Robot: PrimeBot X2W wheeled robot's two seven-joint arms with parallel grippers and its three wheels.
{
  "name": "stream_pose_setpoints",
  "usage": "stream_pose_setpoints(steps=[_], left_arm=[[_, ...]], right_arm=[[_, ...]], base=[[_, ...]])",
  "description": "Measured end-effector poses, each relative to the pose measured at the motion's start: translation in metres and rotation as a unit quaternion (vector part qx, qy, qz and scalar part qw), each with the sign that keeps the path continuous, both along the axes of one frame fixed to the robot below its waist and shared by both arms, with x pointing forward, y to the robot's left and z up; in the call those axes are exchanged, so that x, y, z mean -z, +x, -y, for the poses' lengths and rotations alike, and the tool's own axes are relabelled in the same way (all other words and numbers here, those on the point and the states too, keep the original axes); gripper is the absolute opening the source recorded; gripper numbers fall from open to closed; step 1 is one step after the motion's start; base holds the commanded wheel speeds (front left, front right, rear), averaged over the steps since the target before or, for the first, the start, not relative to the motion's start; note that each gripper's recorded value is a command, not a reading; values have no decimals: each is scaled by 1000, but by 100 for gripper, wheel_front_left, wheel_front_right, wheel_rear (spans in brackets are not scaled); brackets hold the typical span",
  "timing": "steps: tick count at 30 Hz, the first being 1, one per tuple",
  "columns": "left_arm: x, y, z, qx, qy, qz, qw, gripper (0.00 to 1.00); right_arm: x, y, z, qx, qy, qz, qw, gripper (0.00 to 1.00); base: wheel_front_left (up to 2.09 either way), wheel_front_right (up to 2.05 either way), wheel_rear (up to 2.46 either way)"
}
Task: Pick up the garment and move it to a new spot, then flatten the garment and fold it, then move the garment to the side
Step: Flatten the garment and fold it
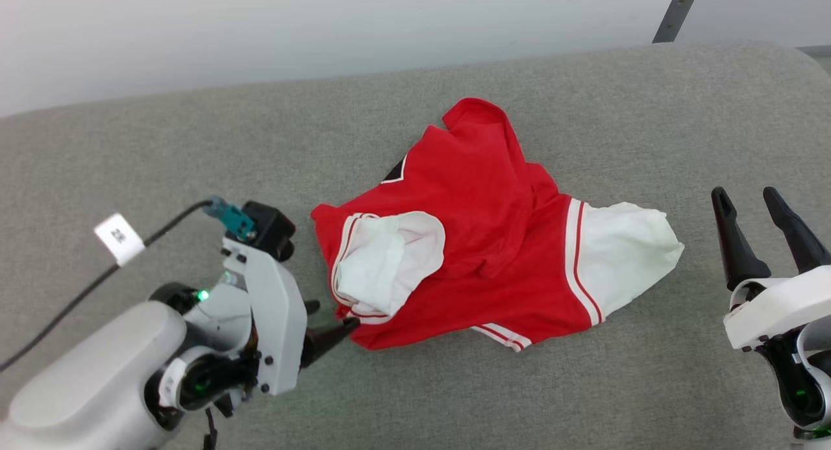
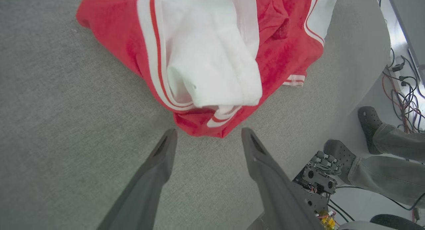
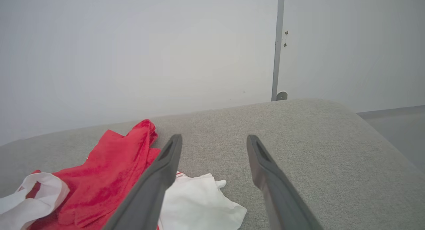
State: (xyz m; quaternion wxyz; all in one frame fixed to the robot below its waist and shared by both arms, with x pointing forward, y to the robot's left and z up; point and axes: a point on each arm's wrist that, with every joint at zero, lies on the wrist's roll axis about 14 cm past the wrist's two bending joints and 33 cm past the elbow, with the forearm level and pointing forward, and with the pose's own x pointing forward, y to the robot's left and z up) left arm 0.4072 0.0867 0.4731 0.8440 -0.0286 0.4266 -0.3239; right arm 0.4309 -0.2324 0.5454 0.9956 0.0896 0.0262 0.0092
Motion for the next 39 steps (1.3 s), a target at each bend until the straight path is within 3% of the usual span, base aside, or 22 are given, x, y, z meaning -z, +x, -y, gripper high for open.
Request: stream_pose_setpoints(steps=[6, 18, 19, 20, 21, 28, 39], left_arm=[[10, -9, 2, 2, 6, -26, 1000, 100], [29, 10, 14, 6, 0, -38, 999, 100], [29, 10, 14, 6, 0, -38, 999, 79], [32, 13, 19, 5, -6, -43, 999, 22], [36, 11, 18, 11, 2, -50, 999, 0], [25, 24, 22, 6, -14, -37, 999, 0], [-49, 76, 48, 11, -86, 84, 993, 0]], right_arm=[[-4, -3, -1, 1, 2, 5, 1000, 100], [2, -3, 4, 10, 1, -3, 1000, 100], [2, -3, 4, 10, 1, -3, 1000, 100], [4, -3, 6, 12, 1, -6, 1000, 100], [5, -3, 6, 14, 2, -7, 1000, 100], [6, -3, 8, 18, 4, -7, 1000, 100], [6, -3, 7, 19, 7, -7, 1000, 100]], base=[[0, 0, 0], [0, 0, 0], [0, 0, 0], [0, 0, 0], [0, 0, 0], [0, 0, 0], [0, 0, 0]])
